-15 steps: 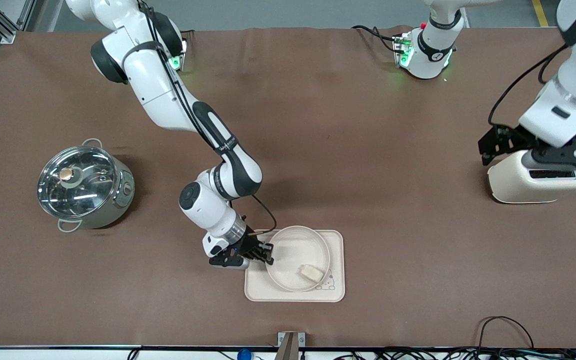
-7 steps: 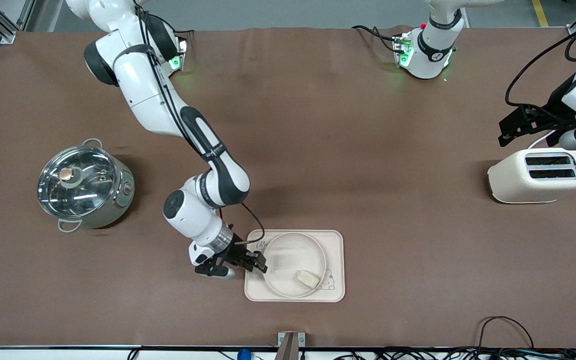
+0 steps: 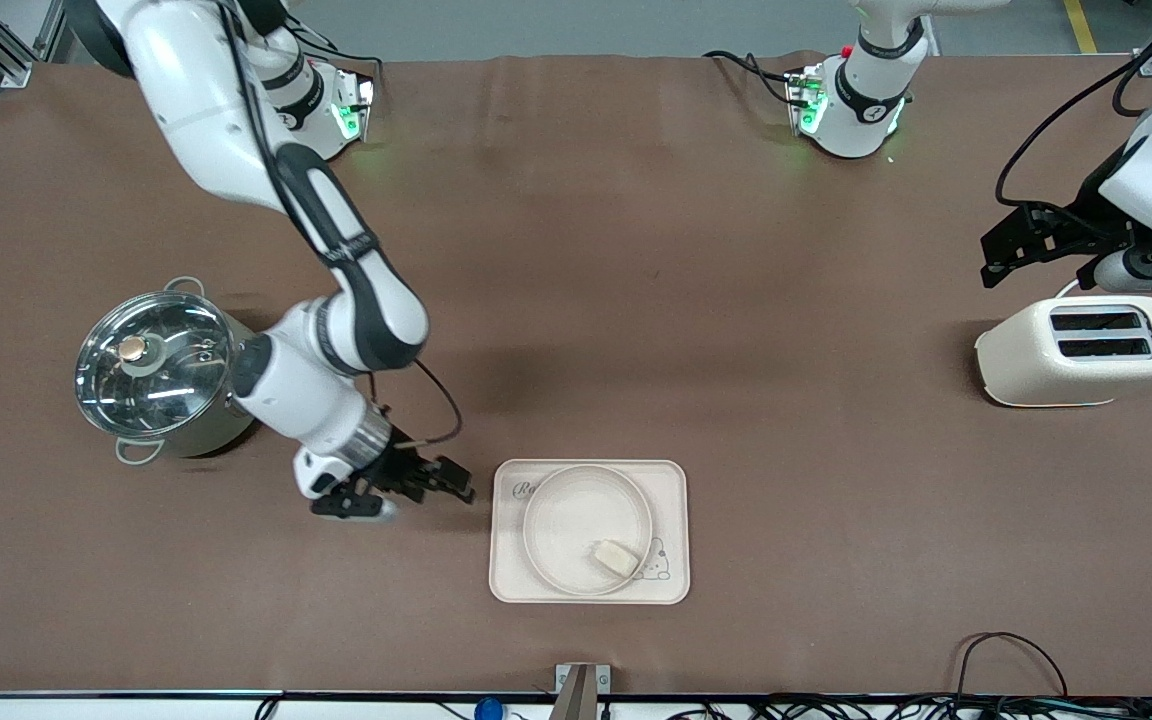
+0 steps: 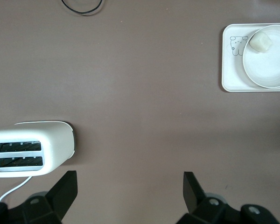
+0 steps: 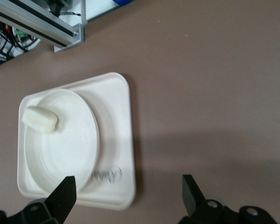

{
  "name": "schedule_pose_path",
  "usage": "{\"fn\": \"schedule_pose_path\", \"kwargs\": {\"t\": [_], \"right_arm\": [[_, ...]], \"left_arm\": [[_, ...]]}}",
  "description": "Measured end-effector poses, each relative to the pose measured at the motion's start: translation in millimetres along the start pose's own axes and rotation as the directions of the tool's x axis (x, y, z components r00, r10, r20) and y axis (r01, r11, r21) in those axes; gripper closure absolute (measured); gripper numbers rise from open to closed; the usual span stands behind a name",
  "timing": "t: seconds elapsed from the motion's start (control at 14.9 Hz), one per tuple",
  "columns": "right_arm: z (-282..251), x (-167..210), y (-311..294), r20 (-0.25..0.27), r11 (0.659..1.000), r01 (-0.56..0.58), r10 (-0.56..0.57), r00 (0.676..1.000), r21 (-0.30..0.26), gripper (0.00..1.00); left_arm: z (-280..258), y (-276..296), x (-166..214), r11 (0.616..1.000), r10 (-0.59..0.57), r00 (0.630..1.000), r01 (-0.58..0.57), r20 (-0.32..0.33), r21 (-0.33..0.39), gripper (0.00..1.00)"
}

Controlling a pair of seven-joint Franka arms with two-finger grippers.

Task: Place bun in plate and plate on tray

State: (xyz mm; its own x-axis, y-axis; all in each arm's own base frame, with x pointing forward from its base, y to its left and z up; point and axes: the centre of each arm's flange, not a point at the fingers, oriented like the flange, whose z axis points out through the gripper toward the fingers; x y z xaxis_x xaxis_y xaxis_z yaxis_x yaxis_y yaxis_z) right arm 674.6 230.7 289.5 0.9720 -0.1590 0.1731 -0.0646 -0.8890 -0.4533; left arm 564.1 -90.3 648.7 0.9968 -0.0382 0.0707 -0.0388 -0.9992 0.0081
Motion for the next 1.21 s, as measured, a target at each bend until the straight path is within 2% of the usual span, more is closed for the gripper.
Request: {"fn": "schedule_pose_path", "kwargs": {"t": [0.13,0.27,0.47,0.61,0.81,0.94,1.21], "right_arm": [[-77,4,30,0.114,1.000,0.009,-0.009,0.993,0.002,0.00],[-170,11,68,0.173,0.994,0.066,-0.051,0.984,-0.082,0.00],[-279,1,102,0.212,0.968,0.121,-0.073,0.974,-0.220,0.00],[-341,-13,111,0.221,0.937,0.150,-0.082,0.972,-0.314,0.00],[-415,-41,100,0.222,0.906,0.173,-0.091,0.971,-0.386,0.00],[-440,-52,89,0.198,0.894,0.184,-0.110,0.974,-0.408,0.00],[-453,-53,92,0.172,0.892,0.172,-0.109,0.979,-0.418,0.00]], "left_arm": [[1,0,0,1.000,0.000,1.000,0.000,0.002,0.000,0.00],[1,-1,0,1.000,-0.001,1.000,0.001,0.003,0.000,0.00],[1,-7,1,1.000,-0.011,1.000,0.011,0.003,0.001,0.00],[2,-12,1,1.000,-0.018,1.000,0.018,0.003,0.002,0.00],[2,-12,1,1.000,-0.019,1.000,0.019,0.004,0.002,0.00],[2,-13,1,1.000,-0.019,1.000,0.019,0.004,0.002,0.00],[2,-13,1,1.000,-0.019,1.000,0.019,0.004,0.002,0.00]]}}
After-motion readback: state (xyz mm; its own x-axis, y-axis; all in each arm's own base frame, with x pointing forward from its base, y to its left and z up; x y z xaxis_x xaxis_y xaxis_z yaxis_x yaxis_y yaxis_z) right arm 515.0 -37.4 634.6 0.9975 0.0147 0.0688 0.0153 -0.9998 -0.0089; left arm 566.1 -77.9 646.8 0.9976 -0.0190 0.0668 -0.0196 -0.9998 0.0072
